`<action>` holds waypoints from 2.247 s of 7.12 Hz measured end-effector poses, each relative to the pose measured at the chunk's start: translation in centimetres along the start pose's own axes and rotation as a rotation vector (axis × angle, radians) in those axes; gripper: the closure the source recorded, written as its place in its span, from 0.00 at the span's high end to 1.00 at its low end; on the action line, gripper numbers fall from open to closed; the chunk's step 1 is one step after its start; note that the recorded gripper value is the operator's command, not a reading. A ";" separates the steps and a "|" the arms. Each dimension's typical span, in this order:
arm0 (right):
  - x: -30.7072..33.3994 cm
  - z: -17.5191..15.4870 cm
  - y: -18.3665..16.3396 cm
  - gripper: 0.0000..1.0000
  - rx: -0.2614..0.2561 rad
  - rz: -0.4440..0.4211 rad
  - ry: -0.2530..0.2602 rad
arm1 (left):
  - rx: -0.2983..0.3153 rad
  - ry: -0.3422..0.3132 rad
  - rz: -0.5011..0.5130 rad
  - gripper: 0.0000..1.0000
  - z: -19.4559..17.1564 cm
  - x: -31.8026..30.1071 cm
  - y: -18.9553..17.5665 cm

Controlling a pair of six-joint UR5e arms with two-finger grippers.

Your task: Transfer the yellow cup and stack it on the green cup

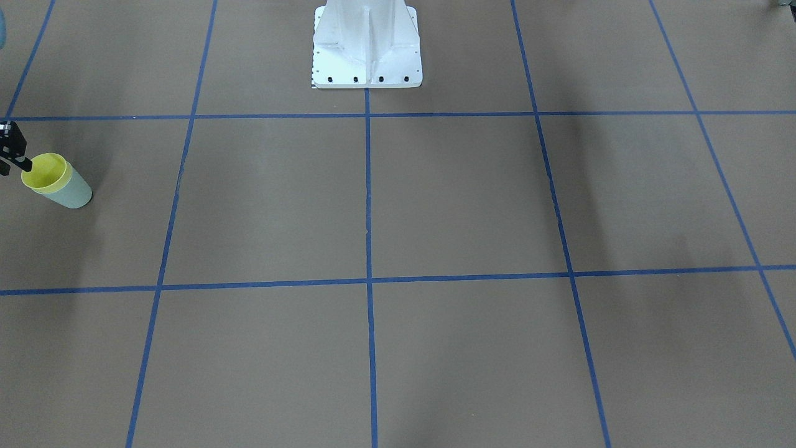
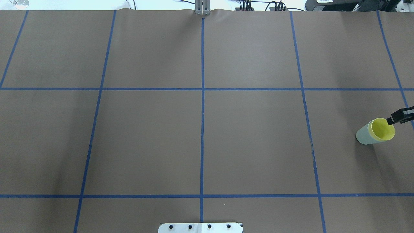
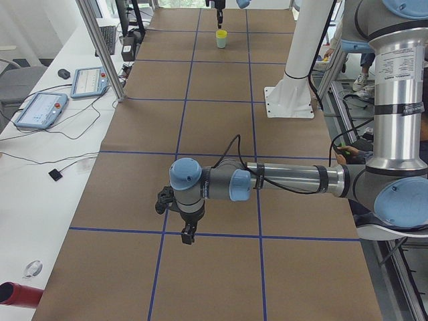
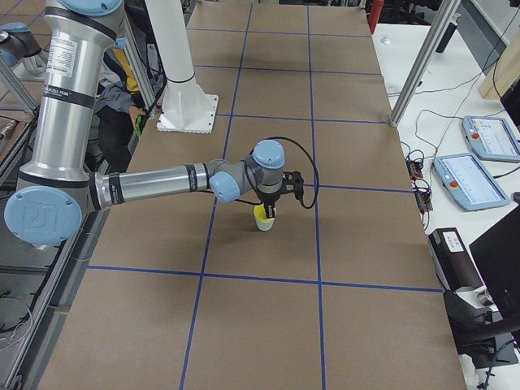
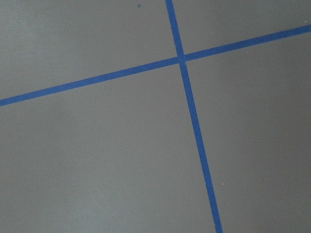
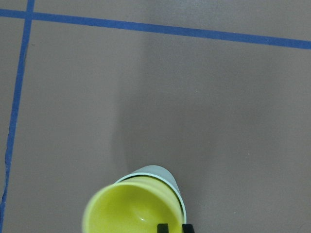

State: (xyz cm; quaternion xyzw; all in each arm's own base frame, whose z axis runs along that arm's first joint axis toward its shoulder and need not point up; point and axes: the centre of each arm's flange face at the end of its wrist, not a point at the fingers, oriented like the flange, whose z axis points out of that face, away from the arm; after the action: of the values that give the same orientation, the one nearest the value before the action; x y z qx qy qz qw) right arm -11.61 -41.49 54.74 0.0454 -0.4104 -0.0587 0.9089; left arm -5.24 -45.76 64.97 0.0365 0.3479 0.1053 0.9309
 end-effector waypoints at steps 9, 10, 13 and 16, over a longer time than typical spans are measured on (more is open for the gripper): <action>14.9 -10.5 -0.9 1.00 0.007 0.067 0.153 | -0.014 0.001 -0.012 1.00 0.7 -0.5 0.5; 16.1 -10.0 0.0 1.00 -0.013 0.094 0.155 | -0.015 0.001 -0.013 1.00 0.7 -0.5 0.4; 18.4 -8.1 1.2 1.00 -0.057 0.142 0.155 | -0.005 0.012 -0.041 1.00 0.0 -0.2 -0.1; 18.5 -8.0 1.2 1.00 -0.061 0.147 0.154 | 0.021 0.046 -0.115 1.00 -0.7 -0.1 -0.4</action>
State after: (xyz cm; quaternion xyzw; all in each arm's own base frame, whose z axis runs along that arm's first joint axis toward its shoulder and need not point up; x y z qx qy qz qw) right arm 6.62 -42.66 63.36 -0.0080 -0.3396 -0.0006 0.9405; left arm -5.73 -46.19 64.42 0.0236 0.3719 0.0489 0.9267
